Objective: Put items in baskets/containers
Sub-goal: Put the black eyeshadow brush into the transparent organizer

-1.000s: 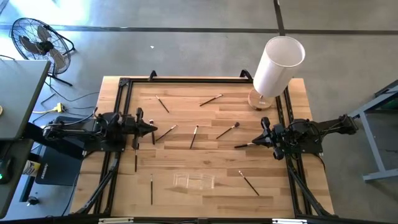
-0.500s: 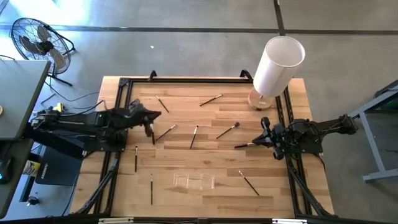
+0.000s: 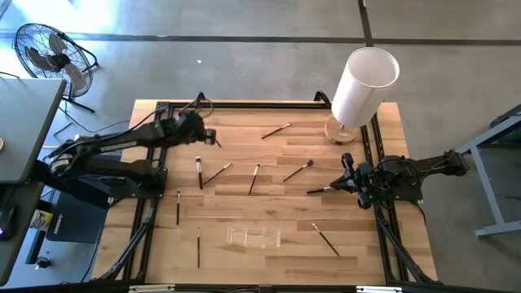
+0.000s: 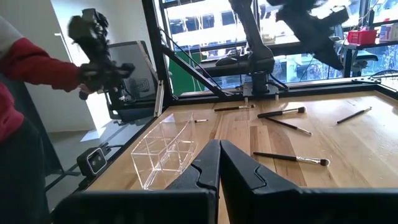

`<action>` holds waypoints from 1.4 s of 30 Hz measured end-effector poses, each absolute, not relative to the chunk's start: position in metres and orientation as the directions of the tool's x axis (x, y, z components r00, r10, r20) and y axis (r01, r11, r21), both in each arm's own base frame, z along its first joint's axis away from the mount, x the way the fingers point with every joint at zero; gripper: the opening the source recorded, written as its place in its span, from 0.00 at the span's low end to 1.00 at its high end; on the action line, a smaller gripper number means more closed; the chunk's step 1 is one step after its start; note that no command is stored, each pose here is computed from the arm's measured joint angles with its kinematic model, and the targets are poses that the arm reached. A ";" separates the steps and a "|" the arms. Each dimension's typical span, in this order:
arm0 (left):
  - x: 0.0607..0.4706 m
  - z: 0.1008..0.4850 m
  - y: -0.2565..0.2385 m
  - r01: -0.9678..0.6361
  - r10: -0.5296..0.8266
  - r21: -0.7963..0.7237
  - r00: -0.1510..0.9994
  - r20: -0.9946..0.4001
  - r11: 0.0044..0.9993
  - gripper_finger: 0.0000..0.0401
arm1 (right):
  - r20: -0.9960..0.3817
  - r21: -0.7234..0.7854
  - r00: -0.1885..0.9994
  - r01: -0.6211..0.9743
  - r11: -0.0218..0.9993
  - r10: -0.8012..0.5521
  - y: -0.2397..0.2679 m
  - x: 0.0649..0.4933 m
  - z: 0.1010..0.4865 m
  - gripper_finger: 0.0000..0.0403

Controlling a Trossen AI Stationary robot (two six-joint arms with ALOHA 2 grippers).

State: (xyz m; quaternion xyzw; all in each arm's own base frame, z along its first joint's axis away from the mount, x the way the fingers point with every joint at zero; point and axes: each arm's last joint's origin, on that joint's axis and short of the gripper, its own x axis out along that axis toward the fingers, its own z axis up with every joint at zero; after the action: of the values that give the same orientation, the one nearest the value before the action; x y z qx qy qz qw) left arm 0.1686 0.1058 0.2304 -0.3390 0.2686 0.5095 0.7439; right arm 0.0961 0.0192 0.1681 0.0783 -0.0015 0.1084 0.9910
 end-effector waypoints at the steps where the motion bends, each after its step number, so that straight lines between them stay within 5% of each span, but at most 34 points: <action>1: 0.169 0.227 0.115 -0.943 0.559 -0.245 0.331 -0.760 0.225 0.09 | 0.020 0.155 0.976 -0.215 0.964 0.215 0.019 0.096 0.168 0.01; 12: 0.180 0.190 0.182 -0.900 0.494 -0.435 0.392 -0.776 0.031 0.30 | 0.021 0.155 0.976 -0.215 0.964 0.215 0.019 0.096 0.168 0.01; 20: 0.198 0.202 0.201 -0.945 0.492 -0.326 0.290 -0.821 0.014 0.30 | 0.021 0.155 0.976 -0.216 0.964 0.215 0.019 0.096 0.168 0.01; 29: 0.211 0.211 0.231 -0.968 0.380 -0.172 0.092 -0.920 -0.183 0.30 | 0.021 0.155 0.976 -0.215 0.964 0.215 0.019 0.096 0.168 0.01; 42: 0.202 0.178 0.247 -0.903 0.248 -0.099 -0.009 -0.969 -0.419 0.30 | 0.021 0.155 0.976 -0.215 0.964 0.215 0.019 0.096 0.168 0.01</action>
State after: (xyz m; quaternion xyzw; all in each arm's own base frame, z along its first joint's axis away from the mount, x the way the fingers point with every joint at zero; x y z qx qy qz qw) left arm 0.2022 0.2467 0.1776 -0.5436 0.3012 0.6432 0.4472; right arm 0.0961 0.0192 0.1682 0.0783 -0.0023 0.1085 0.9910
